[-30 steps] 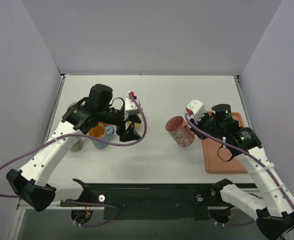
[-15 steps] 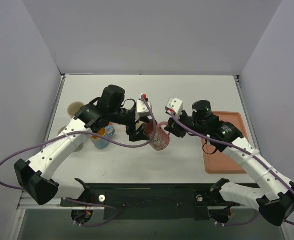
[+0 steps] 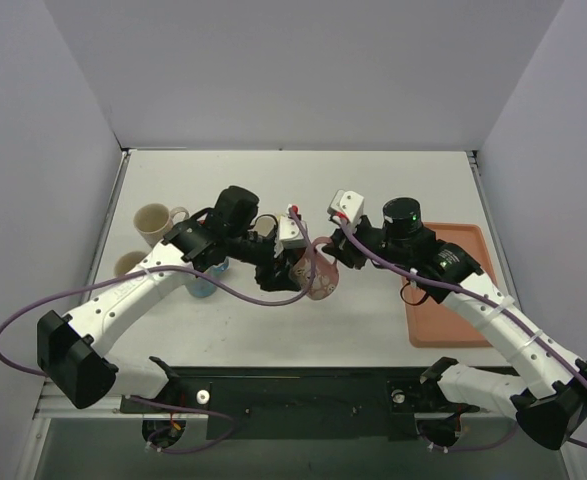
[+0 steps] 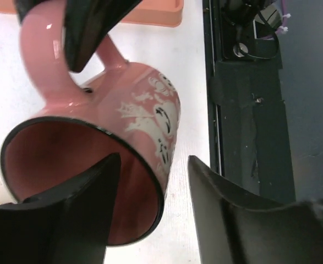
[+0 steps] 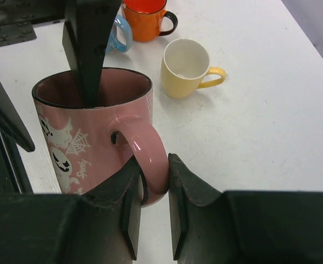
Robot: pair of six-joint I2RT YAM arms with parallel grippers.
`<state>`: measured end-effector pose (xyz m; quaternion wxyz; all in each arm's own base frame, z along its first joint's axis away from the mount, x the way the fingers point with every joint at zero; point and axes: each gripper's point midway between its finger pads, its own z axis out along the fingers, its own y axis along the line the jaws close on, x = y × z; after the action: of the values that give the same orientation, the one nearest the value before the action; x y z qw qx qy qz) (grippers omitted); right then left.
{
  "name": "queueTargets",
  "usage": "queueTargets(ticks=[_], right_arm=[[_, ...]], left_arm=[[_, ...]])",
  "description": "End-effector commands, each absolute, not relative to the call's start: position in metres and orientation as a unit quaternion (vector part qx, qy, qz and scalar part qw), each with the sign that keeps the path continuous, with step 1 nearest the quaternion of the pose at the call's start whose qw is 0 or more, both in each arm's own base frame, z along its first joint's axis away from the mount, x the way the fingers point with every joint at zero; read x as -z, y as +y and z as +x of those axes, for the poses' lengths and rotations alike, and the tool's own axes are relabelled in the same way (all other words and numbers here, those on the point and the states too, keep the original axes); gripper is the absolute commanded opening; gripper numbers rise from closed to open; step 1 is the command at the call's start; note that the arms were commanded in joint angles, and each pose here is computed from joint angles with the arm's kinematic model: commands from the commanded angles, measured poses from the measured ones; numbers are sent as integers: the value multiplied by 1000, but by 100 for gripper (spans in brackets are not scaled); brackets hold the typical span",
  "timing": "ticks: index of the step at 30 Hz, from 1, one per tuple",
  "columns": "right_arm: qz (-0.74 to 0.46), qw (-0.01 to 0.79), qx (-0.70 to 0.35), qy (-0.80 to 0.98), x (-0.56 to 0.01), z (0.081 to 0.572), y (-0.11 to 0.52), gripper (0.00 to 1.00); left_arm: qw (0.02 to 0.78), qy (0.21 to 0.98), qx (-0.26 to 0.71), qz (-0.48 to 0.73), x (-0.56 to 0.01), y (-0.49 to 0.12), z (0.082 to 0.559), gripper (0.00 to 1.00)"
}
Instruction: Turn the mug right side up
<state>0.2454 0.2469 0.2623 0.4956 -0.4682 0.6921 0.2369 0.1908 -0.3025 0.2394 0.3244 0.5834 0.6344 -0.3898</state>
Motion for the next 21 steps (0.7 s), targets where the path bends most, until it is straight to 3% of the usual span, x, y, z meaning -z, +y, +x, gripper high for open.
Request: queueTargets(ticks=[1,4,8,10,11,13,21], right_arm=[[-457,575,-273,622,-315,254,270,0],[-454,568,-276,628,-305,255,272,0],[-436,551,-249,666,-285,267,265,1],[-418,541,-222,695,-273,273,252,33],[-409,542,-209,704,-272,276,246,55],[-396,545,-189,715,-266,278,234,66],[-279,563,-104,771,-246,294,163,71]], left_arm=[[343,604,435,573,-260,-318,184,49],[335,613,441,564,-262,-318,184,0],[317,675,397,535,-248,-308,195,0],[305,738,331,503,-230,-294,212,0],[294,776,274,486,-215,-279,224,0],[267,810,208,479,-194,-258,230,0],[251,843,94,467,-144,-231,252,0]])
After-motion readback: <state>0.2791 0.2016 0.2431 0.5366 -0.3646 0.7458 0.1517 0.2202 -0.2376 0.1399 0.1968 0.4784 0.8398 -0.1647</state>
